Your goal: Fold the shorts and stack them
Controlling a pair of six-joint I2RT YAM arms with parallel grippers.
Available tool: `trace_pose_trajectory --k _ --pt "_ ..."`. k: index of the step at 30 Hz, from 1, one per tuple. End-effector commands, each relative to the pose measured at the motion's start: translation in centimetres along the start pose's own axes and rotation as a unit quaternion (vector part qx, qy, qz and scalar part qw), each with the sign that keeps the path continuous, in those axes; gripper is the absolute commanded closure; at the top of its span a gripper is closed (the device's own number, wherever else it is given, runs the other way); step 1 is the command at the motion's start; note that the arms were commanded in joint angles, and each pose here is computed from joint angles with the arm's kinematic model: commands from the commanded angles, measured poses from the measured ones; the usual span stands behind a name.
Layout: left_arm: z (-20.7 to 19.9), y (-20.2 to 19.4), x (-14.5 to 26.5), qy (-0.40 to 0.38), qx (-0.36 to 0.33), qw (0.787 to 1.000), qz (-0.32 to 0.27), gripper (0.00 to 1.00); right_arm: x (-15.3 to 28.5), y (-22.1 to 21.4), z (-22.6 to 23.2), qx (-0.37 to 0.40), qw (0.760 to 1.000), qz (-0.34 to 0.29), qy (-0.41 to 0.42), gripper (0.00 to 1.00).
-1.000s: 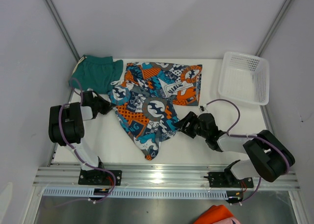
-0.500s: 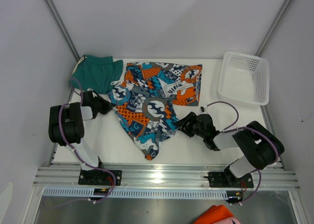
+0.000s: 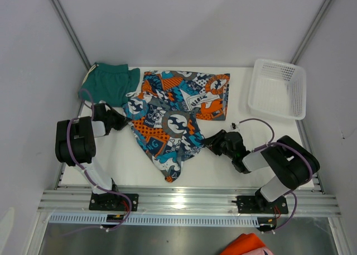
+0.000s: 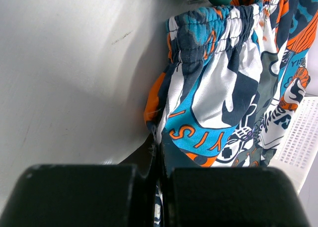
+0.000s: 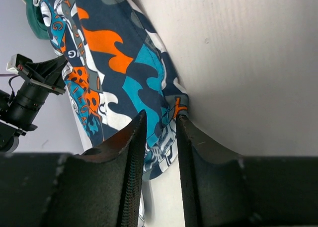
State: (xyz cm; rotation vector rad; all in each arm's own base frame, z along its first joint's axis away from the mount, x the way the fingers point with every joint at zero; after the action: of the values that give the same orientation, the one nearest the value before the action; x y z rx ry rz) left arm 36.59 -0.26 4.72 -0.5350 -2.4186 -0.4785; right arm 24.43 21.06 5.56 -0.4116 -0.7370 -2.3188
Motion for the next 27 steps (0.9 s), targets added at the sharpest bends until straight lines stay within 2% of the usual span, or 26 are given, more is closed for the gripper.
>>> trace_pose_trajectory --k 1,9,12,15,23,27 --pt "0.6 0.2 0.2 0.007 -0.001 1.0 -0.01 1.0 -0.8 1.6 0.9 -0.007 0.999 -0.043 0.012 0.68" --pt "0.6 0.2 0.2 0.007 -0.001 1.0 -0.01 1.0 -2.1 1.6 1.8 -0.024 0.998 -0.041 0.033 0.68" --pt "0.6 0.1 0.2 0.007 -0.001 1.0 -0.009 1.0 -2.2 1.5 1.6 -0.028 0.998 -0.044 0.032 0.8" --pt "0.6 0.2 0.2 0.008 -0.001 1.0 -0.011 1.0 -1.7 1.9 1.1 -0.034 0.997 -0.057 0.026 1.0" --pt "0.6 0.2 0.2 0.009 0.001 1.0 -0.01 1.0 0.7 4.8 0.8 -0.026 0.995 -0.099 -0.004 1.0" --pt "0.7 0.2 0.2 0.011 0.003 1.0 -0.01 1.0 1.8 6.8 -1.1 -0.042 0.991 -0.115 -0.058 1.0"
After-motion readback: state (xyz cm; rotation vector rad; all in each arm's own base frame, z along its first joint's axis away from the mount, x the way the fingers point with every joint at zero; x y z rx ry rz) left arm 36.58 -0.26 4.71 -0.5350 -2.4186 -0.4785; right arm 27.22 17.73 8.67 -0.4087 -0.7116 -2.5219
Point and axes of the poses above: each gripper's point midway between its finger pads, its own x axis back along the fingers, its own z axis along the line the jaws close on, y = z × x, the point moved 5 cm from there along x, back along the fingers, and after that the axes turned 7 degrees about x, right-handed, at the moved point
